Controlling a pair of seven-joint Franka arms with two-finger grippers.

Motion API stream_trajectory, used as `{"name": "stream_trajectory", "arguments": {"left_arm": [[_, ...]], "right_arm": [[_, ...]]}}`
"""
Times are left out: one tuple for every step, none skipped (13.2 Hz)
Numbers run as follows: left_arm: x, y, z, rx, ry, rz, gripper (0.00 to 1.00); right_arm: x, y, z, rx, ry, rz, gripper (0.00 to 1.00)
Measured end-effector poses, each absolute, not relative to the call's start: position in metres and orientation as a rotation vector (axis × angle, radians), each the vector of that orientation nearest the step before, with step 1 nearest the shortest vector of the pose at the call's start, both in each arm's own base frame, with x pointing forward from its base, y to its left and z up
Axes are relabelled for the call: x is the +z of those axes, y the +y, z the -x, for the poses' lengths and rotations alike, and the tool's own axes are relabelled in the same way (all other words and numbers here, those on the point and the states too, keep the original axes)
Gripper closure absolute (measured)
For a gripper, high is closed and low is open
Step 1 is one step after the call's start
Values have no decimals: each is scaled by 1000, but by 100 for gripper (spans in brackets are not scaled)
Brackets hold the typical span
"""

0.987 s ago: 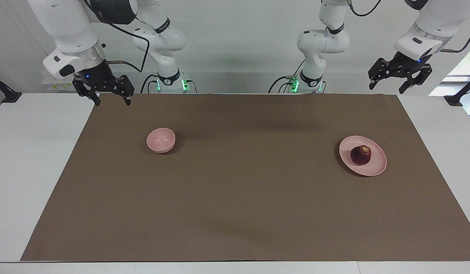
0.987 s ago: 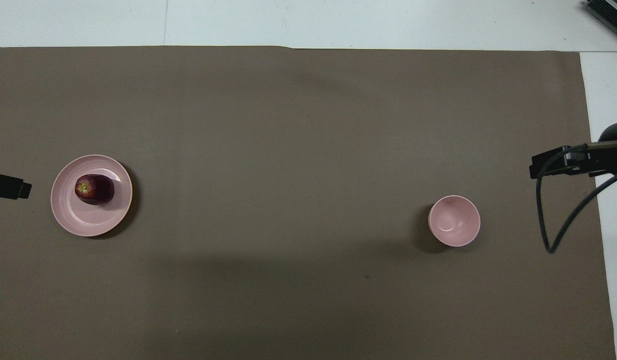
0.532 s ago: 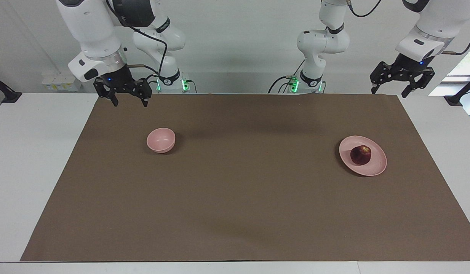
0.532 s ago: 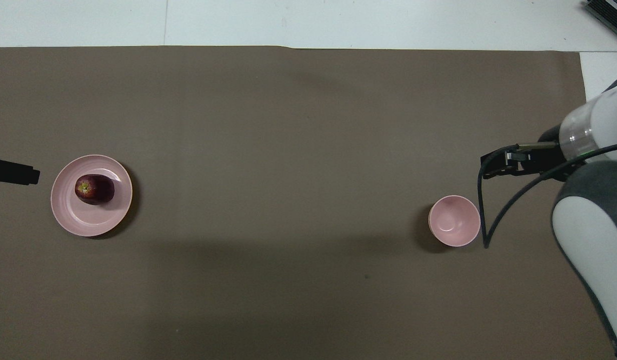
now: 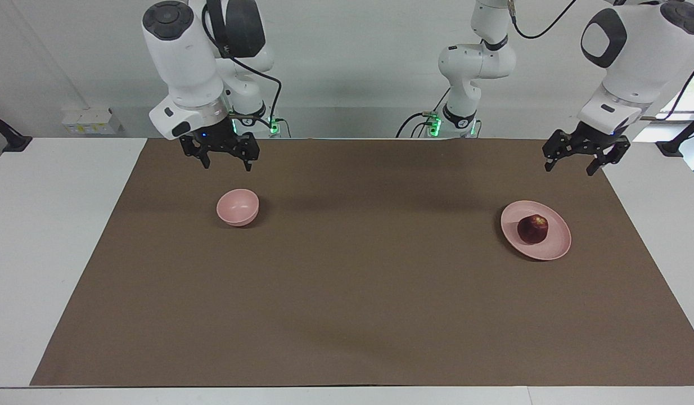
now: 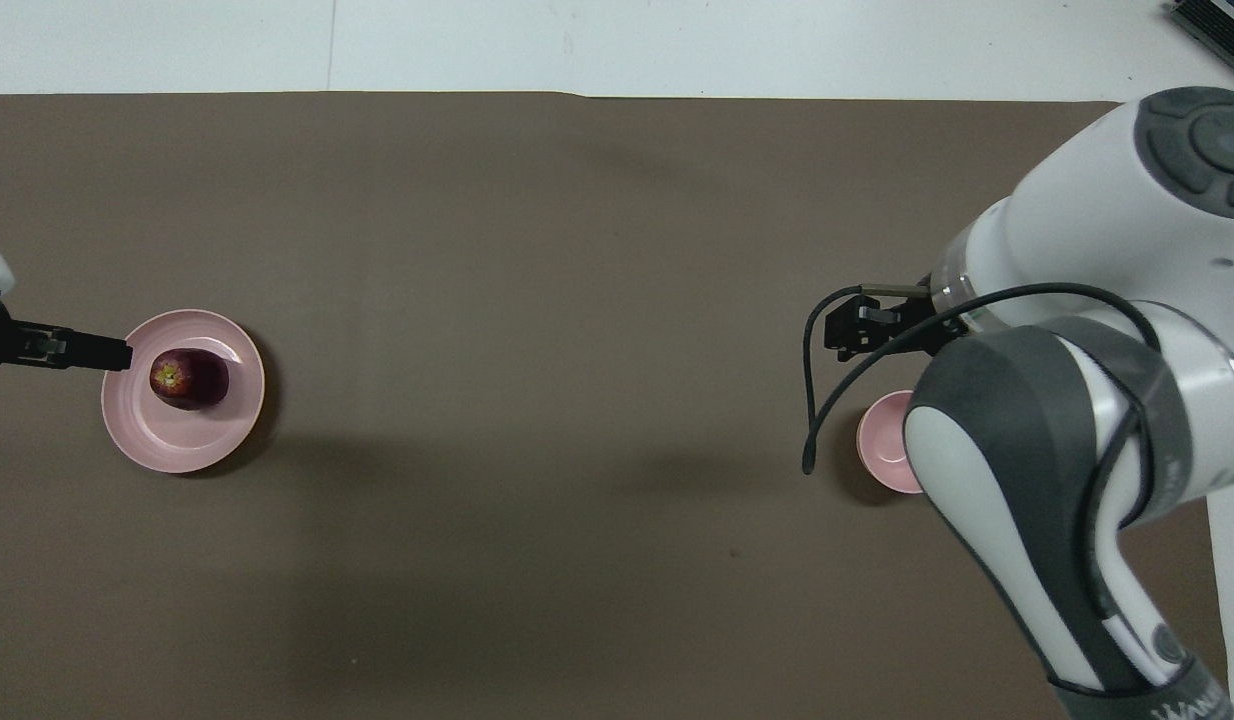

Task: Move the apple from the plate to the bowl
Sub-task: 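Grasp the red apple with the left gripper while the right gripper advances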

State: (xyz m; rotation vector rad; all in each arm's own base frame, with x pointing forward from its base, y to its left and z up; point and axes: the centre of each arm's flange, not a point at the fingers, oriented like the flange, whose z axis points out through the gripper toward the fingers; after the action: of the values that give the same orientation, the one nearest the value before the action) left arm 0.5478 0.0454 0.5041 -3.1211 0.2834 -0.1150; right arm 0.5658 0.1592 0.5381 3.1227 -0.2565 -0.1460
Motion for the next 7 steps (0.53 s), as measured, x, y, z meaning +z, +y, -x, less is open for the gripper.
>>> {"name": "stream_trajectory", "arguments": {"left_arm": [[488,49,-548,-124,286,3118,0],[469,51,-547,-123,288,3117,0],[449,51,-547,-126,289,3114,0],[429,50,-548,-140,291,3110,0],[409,50,-549,-159,292,3104,0],[389,50,-550,-178,292,3098,0],[373,50,-550,-189,291,3094,0]], "right_arm": [[528,172,-568,-152,-279,-3126,0],[516,186,-570,-156,-306,-3124,0],[505,200,-571,-149,-321,-3123,0],[495,214,-571,-141,-323,-3125,0],[485,226,-570,-140,-315,-3125,0],[476,235,-568,-145,-312,-3122,0],[467,244,-567,-151,-305,-3120,0]]}}
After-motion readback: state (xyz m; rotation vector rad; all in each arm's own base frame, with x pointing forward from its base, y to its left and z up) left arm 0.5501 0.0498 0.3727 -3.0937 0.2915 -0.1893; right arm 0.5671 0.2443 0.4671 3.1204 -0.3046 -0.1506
